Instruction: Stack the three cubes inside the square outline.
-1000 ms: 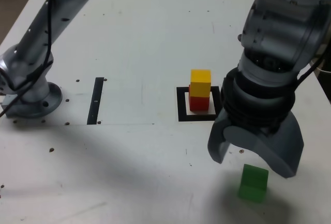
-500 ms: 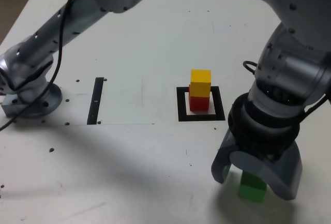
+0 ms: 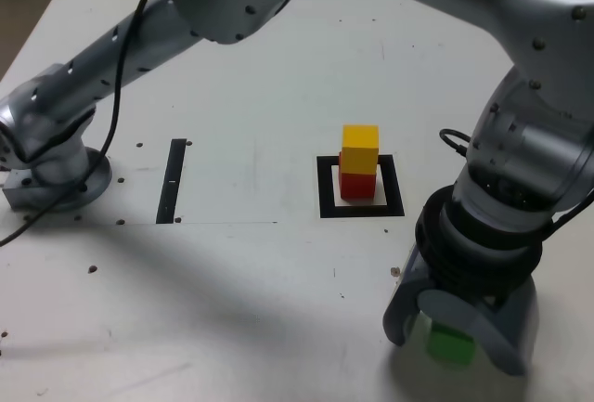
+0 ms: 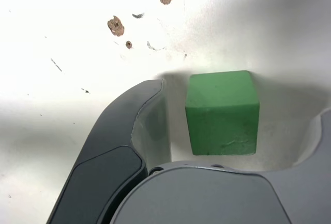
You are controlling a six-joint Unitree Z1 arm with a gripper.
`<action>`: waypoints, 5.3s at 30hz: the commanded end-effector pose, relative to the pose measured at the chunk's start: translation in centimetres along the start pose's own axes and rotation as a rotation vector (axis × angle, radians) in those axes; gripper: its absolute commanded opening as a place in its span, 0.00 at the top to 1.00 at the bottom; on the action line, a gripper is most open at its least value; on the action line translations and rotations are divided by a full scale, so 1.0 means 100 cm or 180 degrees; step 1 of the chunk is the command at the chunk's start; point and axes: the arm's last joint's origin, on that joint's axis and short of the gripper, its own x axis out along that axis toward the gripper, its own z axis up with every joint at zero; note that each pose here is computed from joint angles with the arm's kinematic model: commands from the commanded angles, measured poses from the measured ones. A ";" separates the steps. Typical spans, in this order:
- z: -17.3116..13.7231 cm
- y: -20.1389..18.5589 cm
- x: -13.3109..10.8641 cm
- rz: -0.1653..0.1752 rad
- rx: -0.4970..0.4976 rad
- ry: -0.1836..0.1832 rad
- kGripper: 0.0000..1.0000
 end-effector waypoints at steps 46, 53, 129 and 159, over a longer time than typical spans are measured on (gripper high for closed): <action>-0.056 0.005 -0.060 0.0156 -0.0036 -0.0123 0.75; -0.101 0.024 -0.087 0.0195 -0.0171 -0.0144 0.75; -0.145 0.160 -0.052 -0.0272 -0.1058 0.0211 0.01; -0.237 0.131 -0.101 0.0009 -0.1154 -0.0108 0.00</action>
